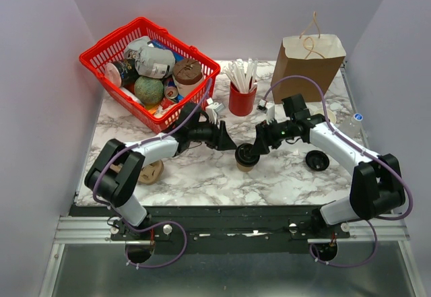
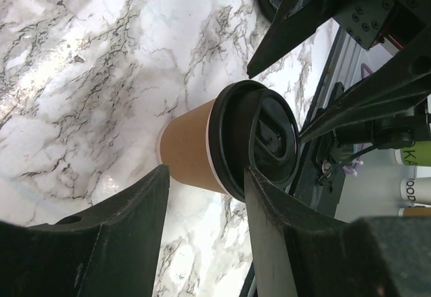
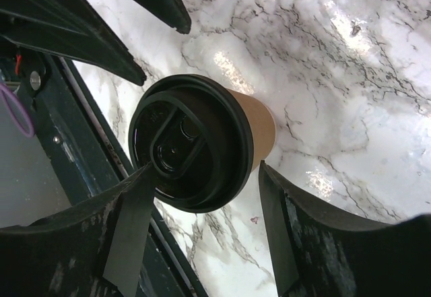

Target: Pack the takeout coffee

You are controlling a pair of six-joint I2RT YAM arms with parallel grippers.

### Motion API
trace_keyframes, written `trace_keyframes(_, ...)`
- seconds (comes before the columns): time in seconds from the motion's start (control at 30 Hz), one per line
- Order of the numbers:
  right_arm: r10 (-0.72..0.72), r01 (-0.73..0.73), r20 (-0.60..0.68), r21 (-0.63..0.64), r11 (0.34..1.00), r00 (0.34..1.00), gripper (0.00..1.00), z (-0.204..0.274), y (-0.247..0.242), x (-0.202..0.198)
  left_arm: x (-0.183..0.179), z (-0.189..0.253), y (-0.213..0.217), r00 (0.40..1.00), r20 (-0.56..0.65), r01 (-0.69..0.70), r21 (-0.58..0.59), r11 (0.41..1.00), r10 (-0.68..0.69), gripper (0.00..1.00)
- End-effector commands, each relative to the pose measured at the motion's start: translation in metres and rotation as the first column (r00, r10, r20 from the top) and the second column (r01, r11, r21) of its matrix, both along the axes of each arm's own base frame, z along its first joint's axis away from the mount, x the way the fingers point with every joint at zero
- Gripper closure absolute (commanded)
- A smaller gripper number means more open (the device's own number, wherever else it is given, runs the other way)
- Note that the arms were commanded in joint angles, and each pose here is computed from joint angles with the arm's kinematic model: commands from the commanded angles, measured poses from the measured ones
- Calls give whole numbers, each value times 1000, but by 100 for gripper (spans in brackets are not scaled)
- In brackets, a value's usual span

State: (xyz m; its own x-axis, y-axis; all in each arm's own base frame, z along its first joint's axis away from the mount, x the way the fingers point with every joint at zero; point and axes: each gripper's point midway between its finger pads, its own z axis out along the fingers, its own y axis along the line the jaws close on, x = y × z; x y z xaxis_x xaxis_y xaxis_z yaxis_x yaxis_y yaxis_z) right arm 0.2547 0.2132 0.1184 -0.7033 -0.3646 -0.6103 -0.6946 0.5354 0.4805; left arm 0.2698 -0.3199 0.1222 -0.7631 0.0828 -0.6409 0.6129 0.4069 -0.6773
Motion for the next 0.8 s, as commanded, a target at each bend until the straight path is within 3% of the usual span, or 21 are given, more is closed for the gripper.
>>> trace_keyframes(0.0,42,-42,-3,34,999,999,28,6,6,-5,2,0,-5,1000,9,13,-6,1000,-13,44)
trace_keyframes(0.4,43,-42,-24,40,998,999,30,-9,7,-9,0,-17,-9,1000,-14,23,34,999,-22,44)
trace_keyframes(0.63,95,-89,-91,68,994,991,47,-24,9,-21,1,-24,-9,999,-44,16,38,999,-14,45)
trace_keyframes(0.77,142,-128,-137,106,986,980,50,-28,12,-30,2,-30,-8,998,-64,4,44,999,-1,45)
